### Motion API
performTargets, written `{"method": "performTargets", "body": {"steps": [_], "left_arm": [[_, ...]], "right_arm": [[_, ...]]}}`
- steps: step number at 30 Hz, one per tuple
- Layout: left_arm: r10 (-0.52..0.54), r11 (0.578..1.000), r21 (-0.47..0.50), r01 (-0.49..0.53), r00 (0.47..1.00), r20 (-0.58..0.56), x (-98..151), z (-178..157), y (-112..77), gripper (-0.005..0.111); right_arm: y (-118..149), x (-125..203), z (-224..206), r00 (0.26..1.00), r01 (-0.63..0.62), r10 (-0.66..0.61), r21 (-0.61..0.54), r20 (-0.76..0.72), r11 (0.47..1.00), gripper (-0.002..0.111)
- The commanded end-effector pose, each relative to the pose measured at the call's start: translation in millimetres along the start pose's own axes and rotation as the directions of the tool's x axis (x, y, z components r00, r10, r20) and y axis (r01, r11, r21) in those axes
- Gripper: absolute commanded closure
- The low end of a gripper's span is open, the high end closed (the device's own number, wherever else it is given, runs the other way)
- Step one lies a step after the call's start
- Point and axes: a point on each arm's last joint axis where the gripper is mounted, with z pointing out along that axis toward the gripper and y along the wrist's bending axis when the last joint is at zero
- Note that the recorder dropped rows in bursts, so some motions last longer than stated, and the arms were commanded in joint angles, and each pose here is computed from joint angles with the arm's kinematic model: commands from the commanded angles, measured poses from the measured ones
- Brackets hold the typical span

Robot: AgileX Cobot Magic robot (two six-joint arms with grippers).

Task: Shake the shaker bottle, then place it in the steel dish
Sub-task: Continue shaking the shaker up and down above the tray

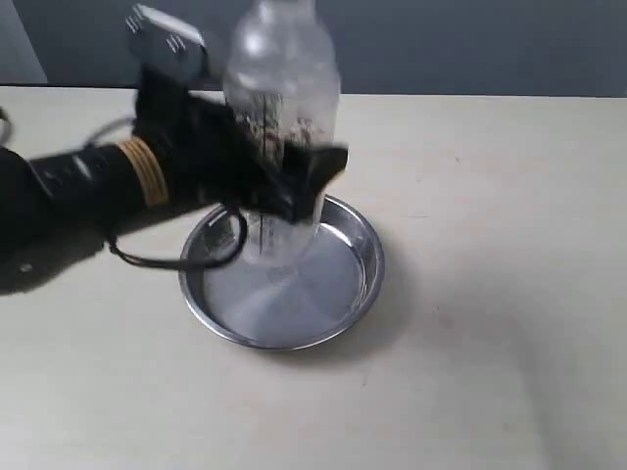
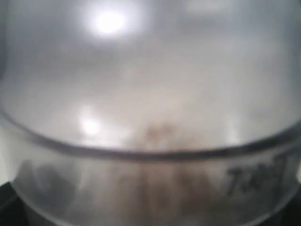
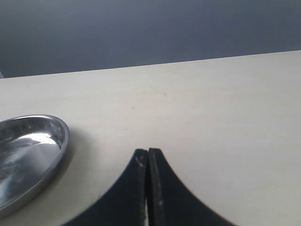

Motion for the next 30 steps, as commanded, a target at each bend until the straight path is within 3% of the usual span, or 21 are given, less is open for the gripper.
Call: {"method": "performTargets", "body": {"steps": [1,2,4,6,8,10,13,15,16,19,21,23,25,27,30], "left_arm": [[0.006,1.000,0.004,-0.007,0.975,0.223,-60,-15,-0.7,0.106],[0.028,0.999,0.013,-0.034,0.952,0.306,-86,-29,-6.3,0.106],[0.066,0.997,0.014,-0.074,0.949,0.310,-96,-36,-13.0,0.106],[0.019,1.000,-0.006,-0.019,0.993,0.119,-54,-15,-8.8,0.106],[-0.084,0.996,-0.033,0.081,0.991,-0.105,14,8,-0.9,0.106],[-0.159,0.987,0.000,0.160,0.981,-0.115,35,12,-2.1,0.106],[-0.096,0.984,0.165,0.071,0.984,0.153,-19,-9,-19.3,0.106],[-0.005,0.988,0.152,-0.034,0.967,0.254,-51,-24,-24.6,0.106],[0.037,0.991,0.121,-0.065,0.974,0.222,-49,-22,-22.5,0.106],[-0.010,0.998,0.060,0.010,1.000,-0.008,7,6,-7.5,0.106],[-0.076,0.996,0.050,0.075,0.997,0.027,10,14,-0.1,0.106],[-0.092,0.991,0.117,0.066,0.968,0.232,-33,-1,-6.8,0.106],[0.003,0.993,0.109,-0.043,0.937,0.349,-75,-21,-14.9,0.106],[0.020,0.997,0.070,-0.039,0.968,0.249,-69,-16,-15.5,0.106],[-0.056,0.998,0.029,0.059,0.996,-0.067,10,16,-11.3,0.106]], "right_arm": [[0,-1,0,1.000,0.007,-0.007,-0.002,0.012,1.000,0.109],[0,-1,0,1.000,0.007,-0.007,-0.002,0.012,1.000,0.109],[0,-1,0,1.000,0.007,-0.007,-0.002,0.012,1.000,0.109],[0,-1,0,1.000,0.007,-0.007,-0.002,0.012,1.000,0.109],[0,-1,0,1.000,0.007,-0.007,-0.002,0.012,1.000,0.109],[0,-1,0,1.000,0.007,-0.007,-0.002,0.012,1.000,0.109],[0,-1,0,1.000,0.007,-0.007,-0.002,0.012,1.000,0.109],[0,-1,0,1.000,0.007,-0.007,-0.002,0.012,1.000,0.109],[0,-1,0,1.000,0.007,-0.007,-0.002,0.012,1.000,0.109],[0,-1,0,1.000,0.007,-0.007,-0.002,0.012,1.000,0.109],[0,-1,0,1.000,0.007,-0.007,-0.002,0.012,1.000,0.109],[0,-1,0,1.000,0.007,-0.007,-0.002,0.012,1.000,0.109],[0,-1,0,1.000,0.007,-0.007,-0.002,0.012,1.000,0.109],[0,-1,0,1.000,0.007,-0.007,-0.002,0.012,1.000,0.109],[0,-1,0,1.000,0.007,-0.007,-0.002,0.012,1.000,0.109]]}}
